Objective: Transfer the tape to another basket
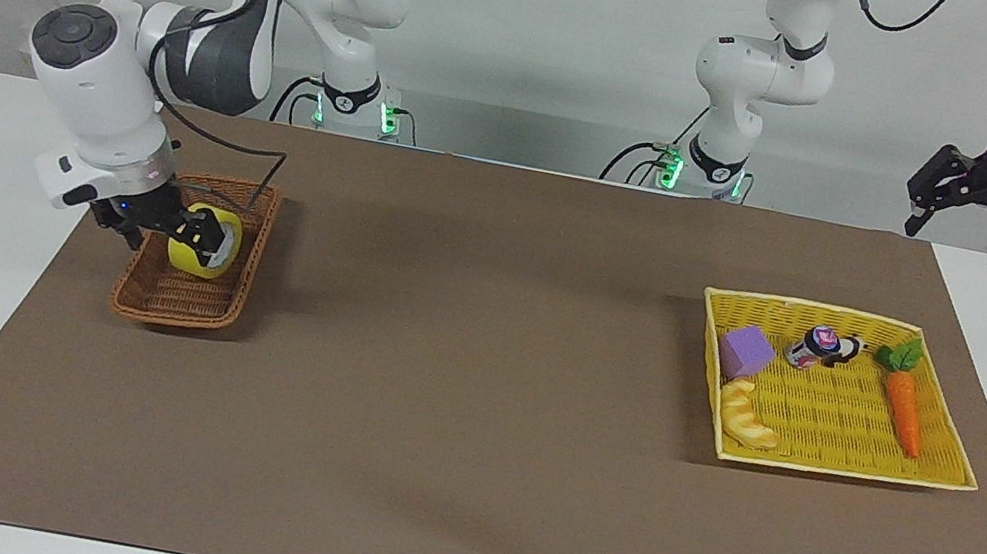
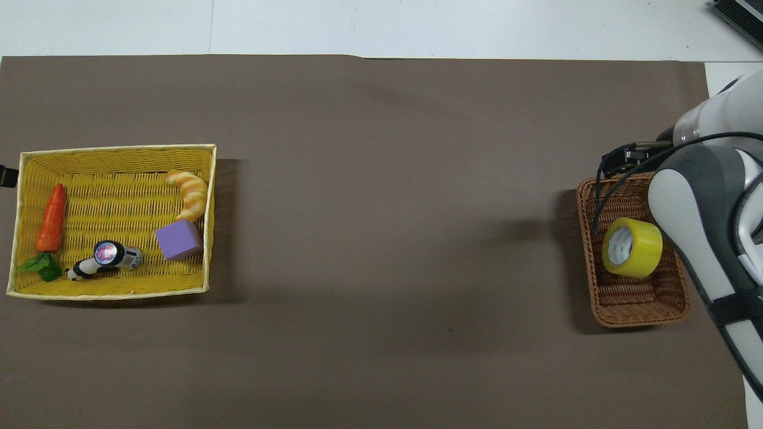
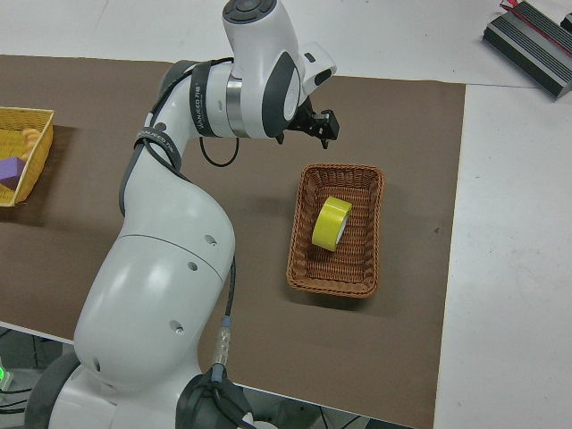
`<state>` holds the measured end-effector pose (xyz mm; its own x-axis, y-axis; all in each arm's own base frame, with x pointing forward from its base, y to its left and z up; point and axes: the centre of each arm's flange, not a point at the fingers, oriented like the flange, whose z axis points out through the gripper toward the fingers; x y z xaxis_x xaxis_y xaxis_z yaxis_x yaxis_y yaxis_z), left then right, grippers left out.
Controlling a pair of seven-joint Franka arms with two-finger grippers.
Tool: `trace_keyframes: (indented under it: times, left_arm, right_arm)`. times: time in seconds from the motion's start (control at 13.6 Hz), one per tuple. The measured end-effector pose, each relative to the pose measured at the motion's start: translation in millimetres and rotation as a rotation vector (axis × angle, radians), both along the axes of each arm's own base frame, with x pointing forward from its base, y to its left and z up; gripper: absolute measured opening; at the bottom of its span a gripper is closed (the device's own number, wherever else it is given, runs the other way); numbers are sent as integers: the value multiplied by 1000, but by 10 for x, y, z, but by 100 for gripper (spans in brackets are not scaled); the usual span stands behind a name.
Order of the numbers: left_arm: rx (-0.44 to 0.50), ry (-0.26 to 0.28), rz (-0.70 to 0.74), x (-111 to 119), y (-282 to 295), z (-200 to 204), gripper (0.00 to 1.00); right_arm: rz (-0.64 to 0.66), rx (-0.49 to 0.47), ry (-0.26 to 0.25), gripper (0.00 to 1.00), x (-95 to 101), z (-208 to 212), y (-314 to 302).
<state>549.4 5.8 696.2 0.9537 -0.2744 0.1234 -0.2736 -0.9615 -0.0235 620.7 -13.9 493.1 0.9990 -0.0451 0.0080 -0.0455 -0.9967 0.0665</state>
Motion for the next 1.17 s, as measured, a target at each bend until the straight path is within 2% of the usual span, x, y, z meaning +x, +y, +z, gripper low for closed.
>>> trace_keyframes:
  times: [0.15, 0.44, 0.59, 0.73, 1.17]
  left_arm:
    - [0, 0, 0, 0, 0, 0, 100]
    - [0, 0, 0, 0, 0, 1, 100]
    - [0, 0, 0, 0, 0, 1, 100]
    - [0, 3, 0, -3, 2, -2, 100]
    - [-1, 52, 11, -74, 65, -37, 100]
  right_arm:
    - [14, -2, 15, 100, -104, 333, 51]
    - [78, 57, 53, 100, -524, 1042, 40]
    - [89, 62, 87, 100, -699, 1251, 32]
    - [91, 60, 100, 100, -753, 1381, 34]
    - [59, 53, 75, 100, -738, 1421, -154]
